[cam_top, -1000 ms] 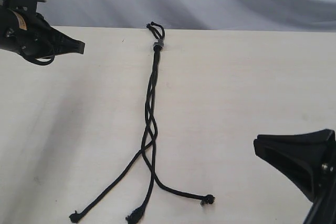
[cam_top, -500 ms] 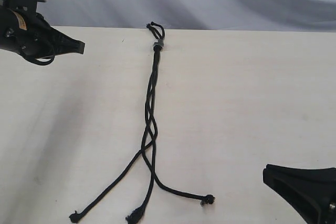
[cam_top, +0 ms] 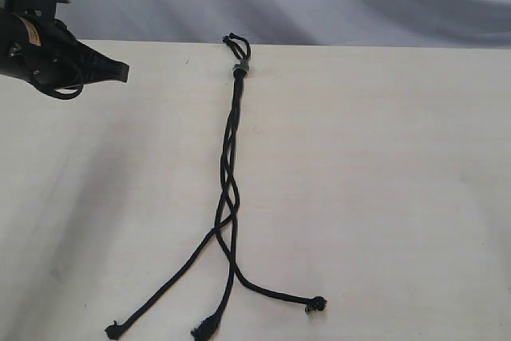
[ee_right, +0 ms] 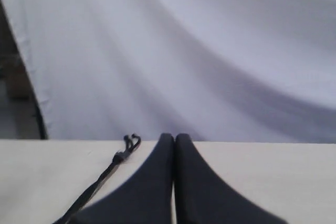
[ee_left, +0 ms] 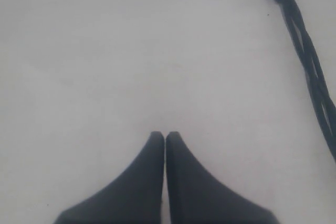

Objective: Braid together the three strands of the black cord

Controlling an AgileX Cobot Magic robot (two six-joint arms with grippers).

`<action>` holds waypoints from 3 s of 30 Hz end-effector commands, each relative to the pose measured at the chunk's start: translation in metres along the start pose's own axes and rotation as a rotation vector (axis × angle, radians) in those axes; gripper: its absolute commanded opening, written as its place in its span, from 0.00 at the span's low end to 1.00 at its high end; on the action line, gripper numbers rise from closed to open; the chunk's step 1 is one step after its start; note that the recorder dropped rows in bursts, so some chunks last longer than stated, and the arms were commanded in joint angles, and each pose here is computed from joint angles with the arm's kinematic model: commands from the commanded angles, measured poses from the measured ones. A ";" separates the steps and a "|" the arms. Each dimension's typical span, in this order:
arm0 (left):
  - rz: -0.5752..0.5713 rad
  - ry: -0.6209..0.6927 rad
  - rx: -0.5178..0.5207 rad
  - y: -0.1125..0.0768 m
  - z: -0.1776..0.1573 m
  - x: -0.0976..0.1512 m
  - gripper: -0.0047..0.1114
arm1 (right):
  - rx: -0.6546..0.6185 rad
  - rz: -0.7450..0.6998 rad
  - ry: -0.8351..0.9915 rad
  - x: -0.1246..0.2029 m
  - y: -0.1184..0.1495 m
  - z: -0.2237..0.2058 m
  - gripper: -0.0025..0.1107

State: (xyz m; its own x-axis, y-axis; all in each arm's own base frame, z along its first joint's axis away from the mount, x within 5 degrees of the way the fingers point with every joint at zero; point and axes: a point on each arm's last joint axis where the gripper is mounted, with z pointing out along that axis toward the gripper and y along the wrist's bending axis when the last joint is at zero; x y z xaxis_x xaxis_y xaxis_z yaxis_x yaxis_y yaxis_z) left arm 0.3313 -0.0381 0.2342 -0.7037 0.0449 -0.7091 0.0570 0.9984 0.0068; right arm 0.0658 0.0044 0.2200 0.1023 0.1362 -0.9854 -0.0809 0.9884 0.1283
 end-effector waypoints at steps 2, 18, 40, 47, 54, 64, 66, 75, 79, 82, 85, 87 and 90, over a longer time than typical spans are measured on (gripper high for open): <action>-0.019 -0.009 0.003 0.000 -0.003 0.000 0.05 | 0.085 0.016 -0.025 0.001 -0.005 -0.008 0.02; -0.019 -0.009 0.003 0.000 -0.003 0.000 0.05 | 0.098 -0.165 0.194 0.020 -0.008 -0.012 0.02; -0.019 -0.009 0.003 0.000 -0.003 0.000 0.05 | 0.097 -0.129 0.205 0.022 -0.007 -0.013 0.02; -0.019 -0.009 0.003 0.000 -0.003 0.000 0.05 | 0.097 -0.129 0.205 0.022 -0.007 -0.013 0.02; 0.020 -0.061 0.030 -0.010 -0.029 0.000 0.05 | 0.097 -0.129 0.205 0.022 -0.007 -0.013 0.02; 0.124 -0.441 0.083 -0.009 -0.108 0.006 0.05 | 0.097 -0.129 0.205 0.022 -0.007 -0.013 0.02; 0.151 -0.529 0.099 -0.010 -0.119 0.014 0.05 | 0.097 -0.129 0.205 0.022 -0.007 -0.013 0.02; 0.036 -0.721 0.033 0.018 -0.146 0.060 0.05 | 0.097 -0.129 0.205 0.022 -0.007 -0.013 0.02; -0.101 -0.750 -0.054 0.037 -0.157 0.084 0.05 | 0.097 -0.129 0.205 0.022 -0.007 -0.013 0.02; -0.130 -0.783 -0.111 0.044 -0.166 0.105 0.05 | 0.097 -0.129 0.205 0.022 -0.007 -0.013 0.02; -0.140 -0.815 -0.149 0.044 -0.172 0.129 0.05 | 0.097 -0.129 0.205 0.022 -0.007 -0.013 0.02; -0.143 -0.833 -0.165 0.043 -0.173 0.144 0.05 | 0.097 -0.129 0.205 0.022 -0.007 -0.013 0.02; -0.142 -0.859 -0.173 0.039 -0.173 0.166 0.05 | 0.097 -0.129 0.205 0.022 -0.007 -0.013 0.02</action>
State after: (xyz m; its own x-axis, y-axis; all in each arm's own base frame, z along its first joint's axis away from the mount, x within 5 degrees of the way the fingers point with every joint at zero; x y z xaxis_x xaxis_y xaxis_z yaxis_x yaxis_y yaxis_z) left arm 0.1066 0.0165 0.2515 0.0535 -0.0426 -0.9977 -0.1413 0.9887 -0.0498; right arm 0.0564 -0.0004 0.1973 -0.1010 0.0045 -0.9949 0.0104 0.9999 0.0035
